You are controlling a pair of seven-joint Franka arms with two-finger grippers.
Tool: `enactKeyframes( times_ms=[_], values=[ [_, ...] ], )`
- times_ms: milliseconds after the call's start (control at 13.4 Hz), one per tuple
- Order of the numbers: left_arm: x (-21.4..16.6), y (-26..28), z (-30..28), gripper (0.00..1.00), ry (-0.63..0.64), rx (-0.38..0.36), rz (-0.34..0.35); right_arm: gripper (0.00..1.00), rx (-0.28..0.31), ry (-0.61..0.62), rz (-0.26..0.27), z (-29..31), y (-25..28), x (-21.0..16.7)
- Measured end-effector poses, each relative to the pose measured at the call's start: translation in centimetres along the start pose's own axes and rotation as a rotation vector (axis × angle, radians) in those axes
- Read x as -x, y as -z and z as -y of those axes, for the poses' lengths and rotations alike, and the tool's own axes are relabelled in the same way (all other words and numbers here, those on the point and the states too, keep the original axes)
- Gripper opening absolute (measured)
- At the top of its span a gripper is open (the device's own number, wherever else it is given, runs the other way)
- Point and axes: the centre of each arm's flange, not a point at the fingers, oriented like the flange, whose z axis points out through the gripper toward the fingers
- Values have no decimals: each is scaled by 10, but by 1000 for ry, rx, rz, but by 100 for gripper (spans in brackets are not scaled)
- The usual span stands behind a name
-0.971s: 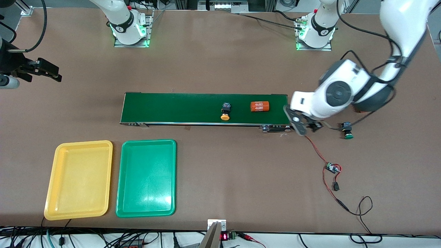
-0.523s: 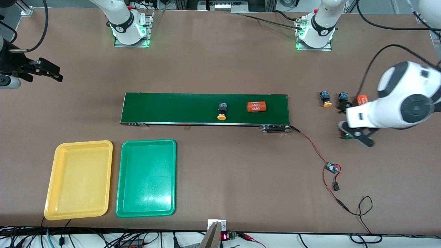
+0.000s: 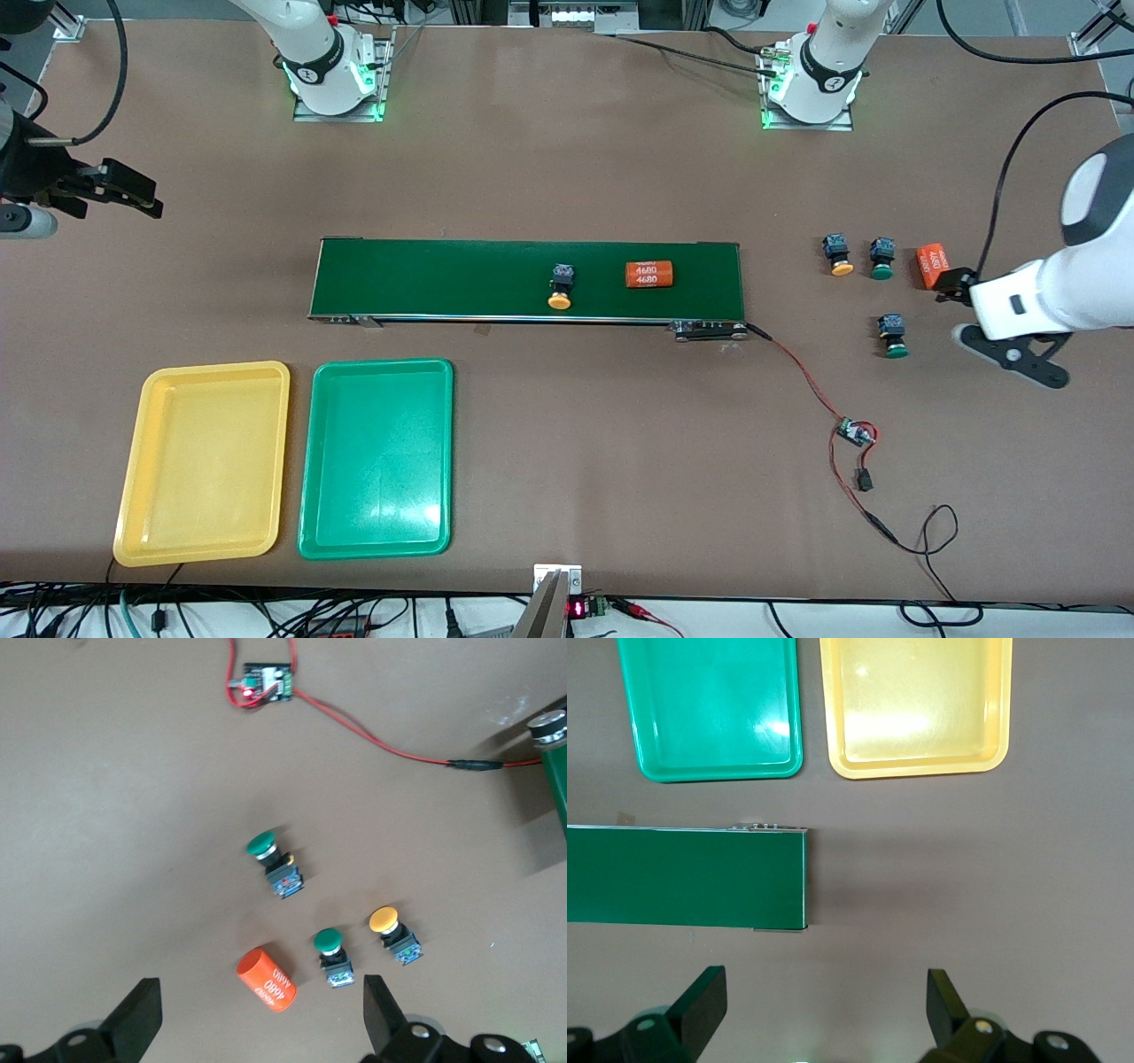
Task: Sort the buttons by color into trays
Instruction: 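Reach the second orange cylinder with the left gripper while the right gripper approaches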
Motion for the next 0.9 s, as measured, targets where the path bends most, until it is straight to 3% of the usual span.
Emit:
enactKeyframes(
  times_ms=[299, 523, 896],
  values=[
    [38, -33, 57, 100, 197, 126, 72, 100, 2, 0, 12, 1, -9, -6],
    [67, -75, 84, 100, 308, 137, 139, 100, 4, 5, -2, 4, -11, -11],
    [109, -158, 56, 100, 360, 72, 26, 100, 6, 35, 8, 22, -18, -14]
  ],
)
